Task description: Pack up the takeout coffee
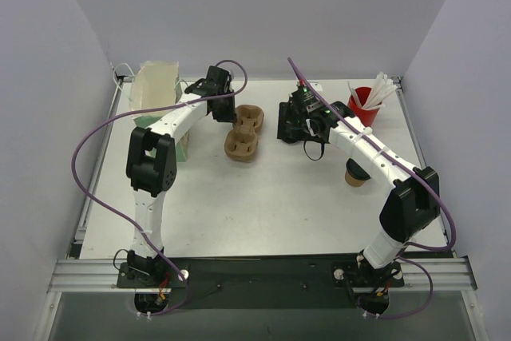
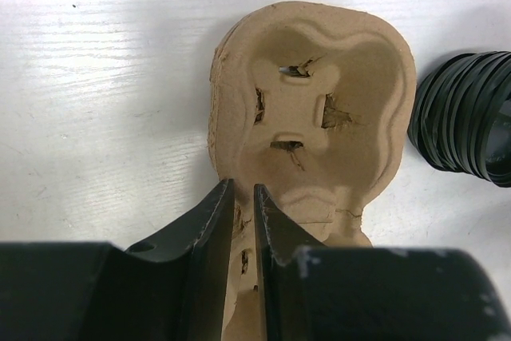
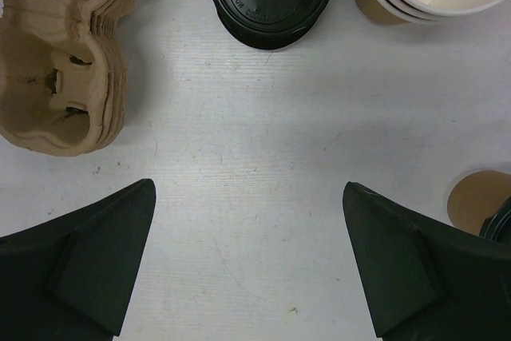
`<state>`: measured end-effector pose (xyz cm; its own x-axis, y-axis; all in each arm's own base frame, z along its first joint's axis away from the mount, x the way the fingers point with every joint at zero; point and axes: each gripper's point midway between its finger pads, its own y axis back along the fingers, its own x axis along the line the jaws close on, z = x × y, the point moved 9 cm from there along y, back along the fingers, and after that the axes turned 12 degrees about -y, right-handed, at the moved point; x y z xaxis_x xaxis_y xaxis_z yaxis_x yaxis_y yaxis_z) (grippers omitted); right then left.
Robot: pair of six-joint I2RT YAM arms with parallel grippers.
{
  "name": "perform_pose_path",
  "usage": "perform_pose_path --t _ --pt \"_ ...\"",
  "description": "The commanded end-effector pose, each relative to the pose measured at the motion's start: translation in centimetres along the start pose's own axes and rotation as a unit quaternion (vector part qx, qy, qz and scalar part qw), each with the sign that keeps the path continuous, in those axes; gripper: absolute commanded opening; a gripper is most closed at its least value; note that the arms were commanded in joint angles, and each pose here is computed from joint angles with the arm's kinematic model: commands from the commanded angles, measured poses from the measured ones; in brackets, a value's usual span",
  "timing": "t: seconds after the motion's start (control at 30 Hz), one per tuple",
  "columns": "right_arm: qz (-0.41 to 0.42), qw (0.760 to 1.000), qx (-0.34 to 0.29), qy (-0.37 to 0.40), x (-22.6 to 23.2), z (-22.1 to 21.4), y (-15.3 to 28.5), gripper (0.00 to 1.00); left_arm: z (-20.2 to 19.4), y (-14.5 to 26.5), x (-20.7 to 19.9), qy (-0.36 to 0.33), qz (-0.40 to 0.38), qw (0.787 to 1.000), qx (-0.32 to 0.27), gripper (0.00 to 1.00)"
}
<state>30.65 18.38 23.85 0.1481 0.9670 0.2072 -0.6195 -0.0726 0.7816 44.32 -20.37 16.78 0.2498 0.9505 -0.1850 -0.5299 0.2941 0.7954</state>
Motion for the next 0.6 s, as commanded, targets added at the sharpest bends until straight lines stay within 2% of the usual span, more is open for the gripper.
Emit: perform_pose_path --t 0.0,0.57 --pt "-0.006 1.000 0.006 0.009 0.15 -0.23 -0.10 0.97 0.26 1.29 -0.54 -0.013 -0.002 1.000 -0.008 0.27" --pt "-0.006 1.000 0.009 0.007 0.16 -0.52 -0.05 0.97 -0.32 2.09 -1.05 -0.033 0.002 0.999 -0.001 0.28"
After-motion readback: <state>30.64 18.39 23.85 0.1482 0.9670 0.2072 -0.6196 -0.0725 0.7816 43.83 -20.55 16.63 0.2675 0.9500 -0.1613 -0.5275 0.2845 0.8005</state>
